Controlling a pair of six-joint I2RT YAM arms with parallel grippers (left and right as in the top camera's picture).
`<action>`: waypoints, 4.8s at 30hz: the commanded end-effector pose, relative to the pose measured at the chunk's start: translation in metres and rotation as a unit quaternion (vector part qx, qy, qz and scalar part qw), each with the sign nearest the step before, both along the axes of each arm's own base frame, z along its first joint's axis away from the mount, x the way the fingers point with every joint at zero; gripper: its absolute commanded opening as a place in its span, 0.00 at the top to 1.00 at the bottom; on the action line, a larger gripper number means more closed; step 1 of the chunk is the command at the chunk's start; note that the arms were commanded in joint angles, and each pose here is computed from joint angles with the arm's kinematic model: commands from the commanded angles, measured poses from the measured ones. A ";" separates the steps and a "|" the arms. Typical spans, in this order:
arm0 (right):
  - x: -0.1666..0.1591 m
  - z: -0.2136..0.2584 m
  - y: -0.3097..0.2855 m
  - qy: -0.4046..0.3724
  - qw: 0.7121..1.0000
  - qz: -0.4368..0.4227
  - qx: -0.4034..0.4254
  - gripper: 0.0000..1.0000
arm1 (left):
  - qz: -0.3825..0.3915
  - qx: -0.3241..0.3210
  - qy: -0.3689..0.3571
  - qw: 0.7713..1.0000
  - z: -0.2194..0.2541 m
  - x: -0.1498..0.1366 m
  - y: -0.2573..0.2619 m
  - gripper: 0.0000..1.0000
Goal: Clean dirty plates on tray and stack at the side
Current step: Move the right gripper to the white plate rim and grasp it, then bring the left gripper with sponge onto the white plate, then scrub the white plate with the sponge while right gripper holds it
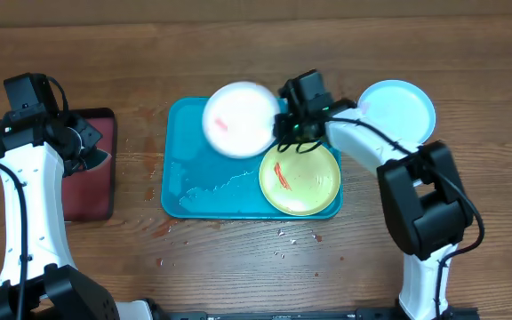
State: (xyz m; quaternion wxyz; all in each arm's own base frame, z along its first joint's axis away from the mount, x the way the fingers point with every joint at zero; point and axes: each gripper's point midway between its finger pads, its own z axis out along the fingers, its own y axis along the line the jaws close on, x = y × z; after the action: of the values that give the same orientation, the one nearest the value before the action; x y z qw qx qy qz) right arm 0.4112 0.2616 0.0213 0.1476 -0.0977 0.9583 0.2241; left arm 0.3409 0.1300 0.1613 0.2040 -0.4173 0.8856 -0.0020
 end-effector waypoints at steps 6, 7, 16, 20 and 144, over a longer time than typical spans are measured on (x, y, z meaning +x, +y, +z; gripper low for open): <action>-0.036 0.066 0.064 -0.028 0.998 0.045 0.018 0.65 | 0.000 -0.002 -0.003 1.000 0.001 0.001 0.000 0.96; -0.033 0.073 0.064 -0.040 0.998 0.042 0.015 0.55 | 0.000 -0.002 -0.003 1.000 0.001 0.001 0.000 0.96; 0.002 0.099 0.079 -0.209 0.965 0.160 -0.003 0.34 | 0.000 -0.002 -0.005 1.000 0.001 0.001 0.001 0.96; 0.010 0.085 0.095 -0.267 0.935 0.231 -0.022 0.33 | 0.000 -0.003 -0.003 1.000 0.001 0.001 0.000 0.95; 0.009 -0.003 0.041 -0.045 0.984 -0.136 -0.103 0.96 | -0.374 -0.119 0.015 0.920 -0.113 0.078 -0.206 0.96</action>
State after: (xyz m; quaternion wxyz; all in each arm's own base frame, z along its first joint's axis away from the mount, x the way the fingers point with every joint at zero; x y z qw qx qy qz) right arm 0.4139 0.3175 0.0125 0.1956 -0.0295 0.9733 0.1163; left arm 0.4203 -0.0703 0.0598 0.1389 -0.0700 0.9721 -0.1754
